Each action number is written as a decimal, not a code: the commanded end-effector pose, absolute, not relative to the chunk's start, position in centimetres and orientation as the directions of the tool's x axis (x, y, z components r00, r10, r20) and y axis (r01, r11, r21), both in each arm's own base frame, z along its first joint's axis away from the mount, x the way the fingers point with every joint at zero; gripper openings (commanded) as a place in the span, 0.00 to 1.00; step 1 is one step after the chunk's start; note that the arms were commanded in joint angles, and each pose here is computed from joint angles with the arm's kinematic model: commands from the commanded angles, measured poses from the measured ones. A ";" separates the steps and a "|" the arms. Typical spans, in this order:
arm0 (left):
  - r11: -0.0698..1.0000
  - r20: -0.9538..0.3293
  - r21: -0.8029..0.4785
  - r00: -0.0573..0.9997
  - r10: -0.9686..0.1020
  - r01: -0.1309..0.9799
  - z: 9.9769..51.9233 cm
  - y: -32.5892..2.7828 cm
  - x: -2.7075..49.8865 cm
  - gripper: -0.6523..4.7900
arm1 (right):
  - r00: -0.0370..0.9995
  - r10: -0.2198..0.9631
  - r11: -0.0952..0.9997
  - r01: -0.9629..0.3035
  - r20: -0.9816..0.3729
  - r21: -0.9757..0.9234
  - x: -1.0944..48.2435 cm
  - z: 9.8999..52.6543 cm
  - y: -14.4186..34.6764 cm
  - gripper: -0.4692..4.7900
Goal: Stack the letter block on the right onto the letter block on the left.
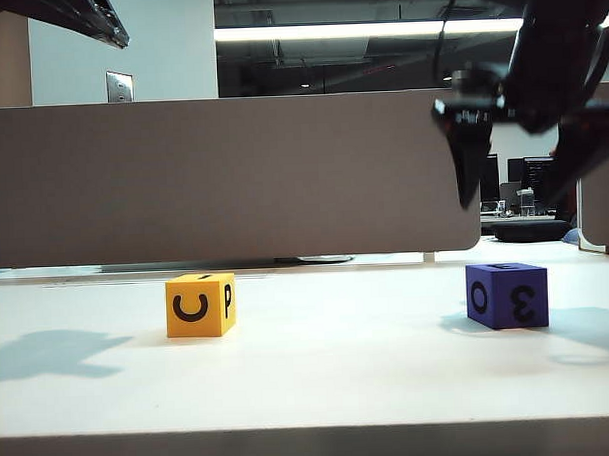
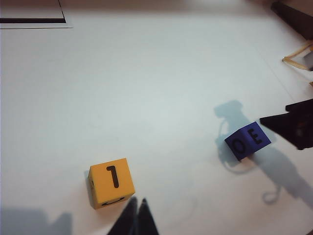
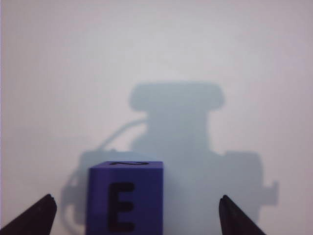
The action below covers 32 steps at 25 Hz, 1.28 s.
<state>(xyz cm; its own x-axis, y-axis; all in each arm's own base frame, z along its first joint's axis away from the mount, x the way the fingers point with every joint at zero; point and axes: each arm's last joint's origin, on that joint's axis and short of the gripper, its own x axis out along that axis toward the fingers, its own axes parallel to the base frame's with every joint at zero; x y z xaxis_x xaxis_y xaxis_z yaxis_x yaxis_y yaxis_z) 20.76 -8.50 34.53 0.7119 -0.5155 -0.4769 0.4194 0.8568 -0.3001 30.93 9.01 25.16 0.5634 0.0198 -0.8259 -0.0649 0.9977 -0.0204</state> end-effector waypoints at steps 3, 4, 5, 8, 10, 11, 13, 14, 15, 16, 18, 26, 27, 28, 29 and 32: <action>0.851 -0.465 -0.303 0.713 -0.525 0.429 34.9 -8.5 20.7 0.11 | 0.524 0.000 0.998 -0.055 -0.852 -0.034 31.9 23.4 9.3 1.00; 0.851 -0.465 -0.303 0.712 -0.526 0.430 34.9 -8.5 20.7 0.11 | 0.516 -0.002 0.998 -0.056 -0.857 -0.036 32.0 23.1 9.4 1.00; 0.849 -0.466 -0.304 0.710 -0.528 0.431 34.9 -8.5 20.6 0.11 | 0.508 -0.005 0.998 -0.056 -0.861 -0.038 32.1 22.8 9.4 1.00; 0.850 -0.469 -0.305 0.709 -0.527 0.430 34.8 -8.5 20.6 0.11 | 0.489 -0.001 0.997 -0.061 -0.872 -0.036 32.5 21.9 9.5 1.00; 0.850 -0.469 -0.305 0.709 -0.527 0.430 34.8 -8.5 20.6 0.11 | 0.474 0.035 0.997 -0.080 -0.880 -0.003 32.7 21.5 9.7 1.00; 0.850 -0.469 -0.304 0.709 -0.527 0.430 34.8 -8.5 20.6 0.11 | 0.466 0.061 0.995 -0.093 -0.883 0.020 32.8 21.2 9.8 1.00; 0.850 -0.469 -0.304 0.709 -0.527 0.430 34.8 -8.5 20.6 0.11 | 0.456 0.061 0.995 -0.094 -0.888 0.020 33.0 20.7 9.9 1.00; 0.850 -0.470 -0.304 0.708 -0.527 0.430 34.8 -8.5 20.6 0.11 | 0.452 0.059 0.995 -0.093 -0.890 0.018 33.0 20.6 9.9 1.00; 0.850 -0.475 -0.305 0.706 -0.526 0.429 34.8 -8.5 20.6 0.11 | 0.446 0.052 0.996 -0.091 -0.893 0.013 33.1 20.4 9.9 1.00; 0.851 -0.478 -0.305 0.704 -0.525 0.427 34.7 -8.4 20.6 0.11 | 0.446 0.048 0.996 -0.090 -0.894 0.009 33.1 20.3 9.9 1.00; 0.851 -0.482 -0.306 0.702 -0.524 0.426 34.7 -8.4 20.6 0.11 | 0.448 0.031 0.997 -0.083 -0.894 -0.006 33.2 20.2 9.9 1.00; 0.869 -0.483 -0.264 0.722 -0.495 0.420 34.8 -8.3 20.5 0.11 | 0.409 0.018 0.997 -0.082 -0.912 -0.017 33.0 19.6 9.8 0.93; 0.877 -0.482 -0.249 0.733 -0.480 0.410 34.8 -8.2 20.5 0.11 | 0.407 0.017 0.997 -0.081 -0.913 -0.018 33.0 19.6 9.8 0.88; 0.886 -0.480 -0.231 0.745 -0.462 0.401 35.0 -8.2 20.4 0.11 | 0.404 0.016 0.996 -0.082 -0.914 -0.018 33.0 19.6 9.8 0.82; 0.897 -0.478 -0.209 0.760 -0.441 0.389 35.2 -8.1 20.4 0.11 | 0.402 0.016 0.996 -0.082 -0.916 -0.019 33.0 19.6 9.8 0.77; 0.921 -0.469 -0.152 0.794 -0.387 0.359 36.2 -7.8 20.2 0.11 | 0.390 0.012 0.996 -0.082 -0.921 -0.022 32.8 19.5 9.7 0.66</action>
<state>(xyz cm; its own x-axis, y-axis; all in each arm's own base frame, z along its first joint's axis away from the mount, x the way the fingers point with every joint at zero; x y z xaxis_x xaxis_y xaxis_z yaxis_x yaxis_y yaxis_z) 20.37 -8.01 35.30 0.7606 -0.4196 -0.4953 0.3712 0.9071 -0.1985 32.88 9.70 19.33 0.3867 0.0128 -0.9221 -0.0836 0.9963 -0.0212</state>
